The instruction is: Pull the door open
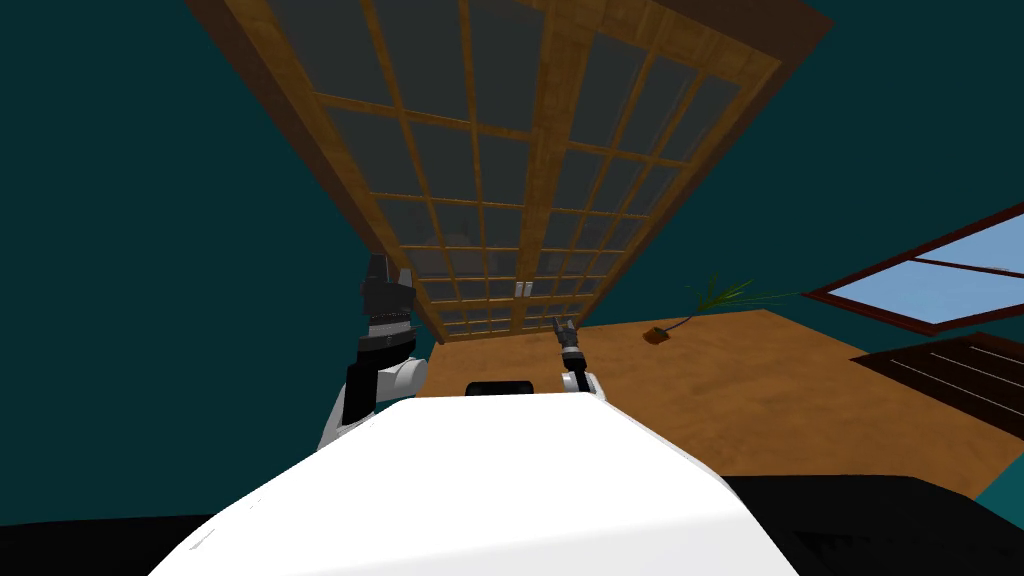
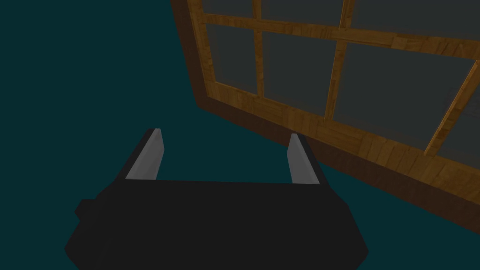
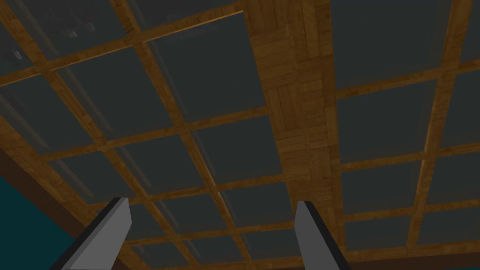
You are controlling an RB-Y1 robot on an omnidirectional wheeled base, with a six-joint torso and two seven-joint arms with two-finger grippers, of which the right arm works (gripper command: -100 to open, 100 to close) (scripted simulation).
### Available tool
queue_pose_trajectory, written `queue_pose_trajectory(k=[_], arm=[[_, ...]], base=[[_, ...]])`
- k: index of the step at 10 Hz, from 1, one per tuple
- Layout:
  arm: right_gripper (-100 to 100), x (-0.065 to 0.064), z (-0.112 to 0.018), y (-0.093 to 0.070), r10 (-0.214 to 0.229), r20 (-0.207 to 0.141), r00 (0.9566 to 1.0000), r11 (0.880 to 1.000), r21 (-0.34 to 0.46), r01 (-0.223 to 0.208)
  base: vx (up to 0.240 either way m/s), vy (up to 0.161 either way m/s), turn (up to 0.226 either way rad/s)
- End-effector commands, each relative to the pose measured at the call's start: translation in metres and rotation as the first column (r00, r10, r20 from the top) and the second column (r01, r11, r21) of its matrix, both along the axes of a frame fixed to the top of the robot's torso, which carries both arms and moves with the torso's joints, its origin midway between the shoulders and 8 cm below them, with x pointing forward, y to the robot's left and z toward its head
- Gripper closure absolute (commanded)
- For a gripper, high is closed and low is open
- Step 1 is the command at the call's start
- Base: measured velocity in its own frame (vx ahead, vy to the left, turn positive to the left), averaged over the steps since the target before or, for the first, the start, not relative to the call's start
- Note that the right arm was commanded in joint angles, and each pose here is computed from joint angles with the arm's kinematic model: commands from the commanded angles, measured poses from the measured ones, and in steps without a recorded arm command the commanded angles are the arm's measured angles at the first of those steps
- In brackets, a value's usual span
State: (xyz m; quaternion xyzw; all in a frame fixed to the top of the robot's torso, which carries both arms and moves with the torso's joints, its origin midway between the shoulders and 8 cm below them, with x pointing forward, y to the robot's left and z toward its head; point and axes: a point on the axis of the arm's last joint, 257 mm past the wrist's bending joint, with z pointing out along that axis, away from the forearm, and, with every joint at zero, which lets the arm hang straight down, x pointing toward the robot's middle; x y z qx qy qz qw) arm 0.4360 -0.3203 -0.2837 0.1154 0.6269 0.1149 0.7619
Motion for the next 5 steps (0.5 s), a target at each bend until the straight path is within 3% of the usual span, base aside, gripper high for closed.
queue_pose_trajectory(k=[1, 5], arm=[[-100, 0.000, -0.012, 0.001, -0.004, -0.019, 0.9998, 0.999, -0.037, 0.003], [-100, -0.001, -0.037, 0.006, -0.011, -0.063, 0.9980, 0.993, -0.115, 0.004]], base=[[0.098, 0.011, 0.037], [0.105, 0.003, 0.038]])
